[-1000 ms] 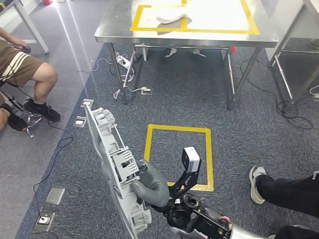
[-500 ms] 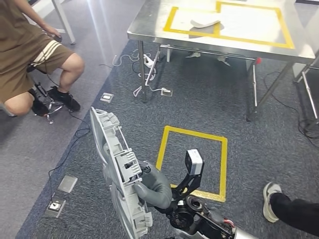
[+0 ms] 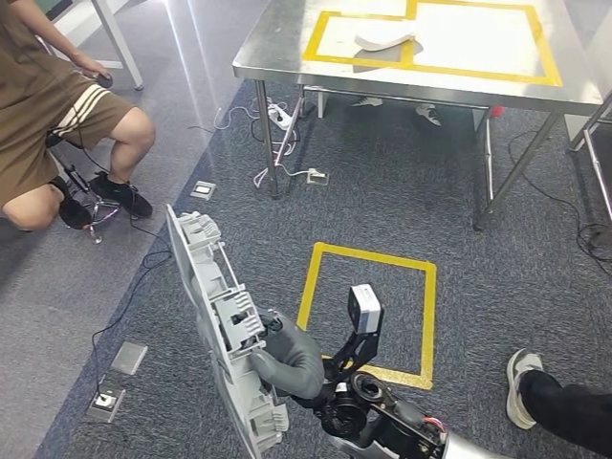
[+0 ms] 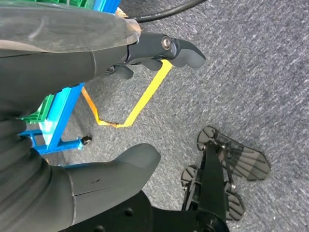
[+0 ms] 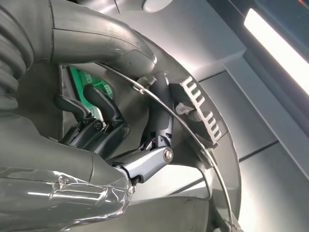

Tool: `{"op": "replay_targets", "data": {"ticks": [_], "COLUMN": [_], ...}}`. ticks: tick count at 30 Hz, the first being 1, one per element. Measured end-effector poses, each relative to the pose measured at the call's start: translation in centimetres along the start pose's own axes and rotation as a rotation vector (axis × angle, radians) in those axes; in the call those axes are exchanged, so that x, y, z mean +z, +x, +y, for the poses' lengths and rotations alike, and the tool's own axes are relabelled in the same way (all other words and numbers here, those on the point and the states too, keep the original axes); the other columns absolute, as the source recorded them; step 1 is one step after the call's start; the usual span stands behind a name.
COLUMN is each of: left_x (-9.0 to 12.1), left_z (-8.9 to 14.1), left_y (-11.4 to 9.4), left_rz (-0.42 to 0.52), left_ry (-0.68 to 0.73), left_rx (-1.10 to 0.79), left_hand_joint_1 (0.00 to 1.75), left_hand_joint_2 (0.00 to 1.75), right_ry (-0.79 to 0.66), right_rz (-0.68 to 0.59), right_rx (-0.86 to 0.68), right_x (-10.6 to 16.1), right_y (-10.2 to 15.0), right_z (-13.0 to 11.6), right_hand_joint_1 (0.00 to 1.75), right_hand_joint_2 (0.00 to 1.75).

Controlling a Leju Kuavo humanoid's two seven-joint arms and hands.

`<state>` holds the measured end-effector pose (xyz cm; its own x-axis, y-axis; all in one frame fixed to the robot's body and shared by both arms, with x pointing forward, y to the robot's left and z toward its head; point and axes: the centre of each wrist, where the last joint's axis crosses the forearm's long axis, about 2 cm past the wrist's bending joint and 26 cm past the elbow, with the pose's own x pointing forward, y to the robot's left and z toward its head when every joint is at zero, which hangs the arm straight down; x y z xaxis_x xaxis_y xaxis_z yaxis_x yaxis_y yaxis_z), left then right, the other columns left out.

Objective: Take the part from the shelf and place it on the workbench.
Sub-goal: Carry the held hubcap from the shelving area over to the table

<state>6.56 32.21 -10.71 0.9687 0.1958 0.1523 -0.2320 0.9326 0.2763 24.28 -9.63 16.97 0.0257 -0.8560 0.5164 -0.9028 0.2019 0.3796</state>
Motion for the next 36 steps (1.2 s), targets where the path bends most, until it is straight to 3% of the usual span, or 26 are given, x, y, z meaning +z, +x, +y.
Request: {"op": "replay_targets", "data": {"ticks": [36], "left_x": [-0.06], "left_z": [0.22], "left_y": [0.09], "left_rz": [-0.018], "left_ry": [-0.004], "left_rx": [-0.01], "left_hand_joint_1": [0.0], "left_hand_joint_2": [1.75], "right_ry": [-0.048], "right_rz": [-0.016], "right_rx": [-0.019], "right_x": [0.31], "right_y": [-0.04], "right_z": [-0.15], "right_hand_joint_1": [1.75], "right_hand_joint_2": [1.75]}}
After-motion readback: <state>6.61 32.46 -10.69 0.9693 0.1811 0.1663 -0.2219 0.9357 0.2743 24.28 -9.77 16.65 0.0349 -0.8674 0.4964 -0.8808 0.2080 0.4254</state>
